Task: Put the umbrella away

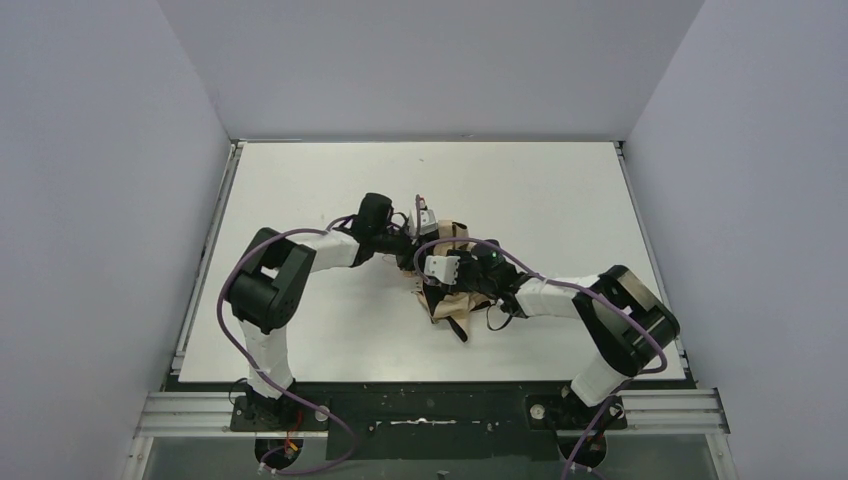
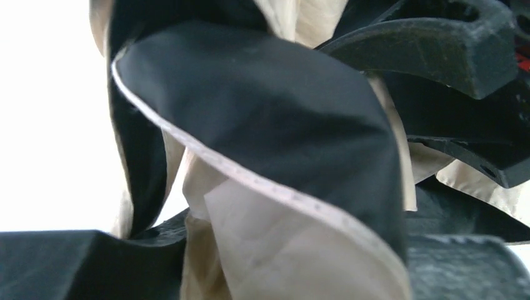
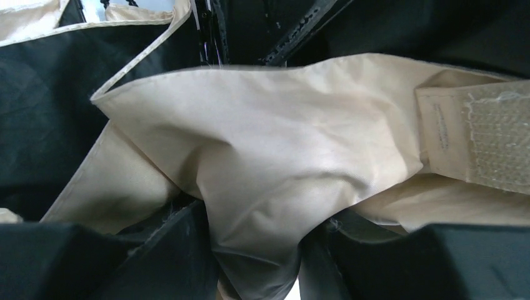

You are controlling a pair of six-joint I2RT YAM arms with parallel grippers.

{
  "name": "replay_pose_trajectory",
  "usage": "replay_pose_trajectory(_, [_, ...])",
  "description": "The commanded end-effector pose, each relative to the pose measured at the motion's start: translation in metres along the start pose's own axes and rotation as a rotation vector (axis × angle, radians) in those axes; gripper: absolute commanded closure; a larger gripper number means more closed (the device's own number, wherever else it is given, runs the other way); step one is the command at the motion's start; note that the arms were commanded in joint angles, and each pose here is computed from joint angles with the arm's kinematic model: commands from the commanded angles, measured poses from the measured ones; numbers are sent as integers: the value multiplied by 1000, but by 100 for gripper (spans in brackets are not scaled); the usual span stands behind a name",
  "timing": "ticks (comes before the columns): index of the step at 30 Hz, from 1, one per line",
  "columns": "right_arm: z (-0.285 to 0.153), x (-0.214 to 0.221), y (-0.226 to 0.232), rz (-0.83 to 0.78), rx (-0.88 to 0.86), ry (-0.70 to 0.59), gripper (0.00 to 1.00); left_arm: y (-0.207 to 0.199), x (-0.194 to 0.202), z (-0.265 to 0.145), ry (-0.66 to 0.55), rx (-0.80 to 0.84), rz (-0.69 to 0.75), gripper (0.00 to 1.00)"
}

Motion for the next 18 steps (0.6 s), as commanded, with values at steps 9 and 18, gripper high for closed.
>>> replay_pose_trajectory(9, [-42,-27,-19,19,47,-44,44,-27,6,4,63,75,28,100])
replay_pose_trajectory(18, [-108,-36,-11,154,16,-26,30,-18,-8,-4,40,-16,90,100])
Point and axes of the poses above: each gripper's point midway between its finger pads, its own z axis out along the fingers, its own y axis along the line the jaws close on, x = y × z, the point moved 3 cm from there along -z, back along the fingers, and after that the axes turned 2 degrees about z, right-handed, at the moved point
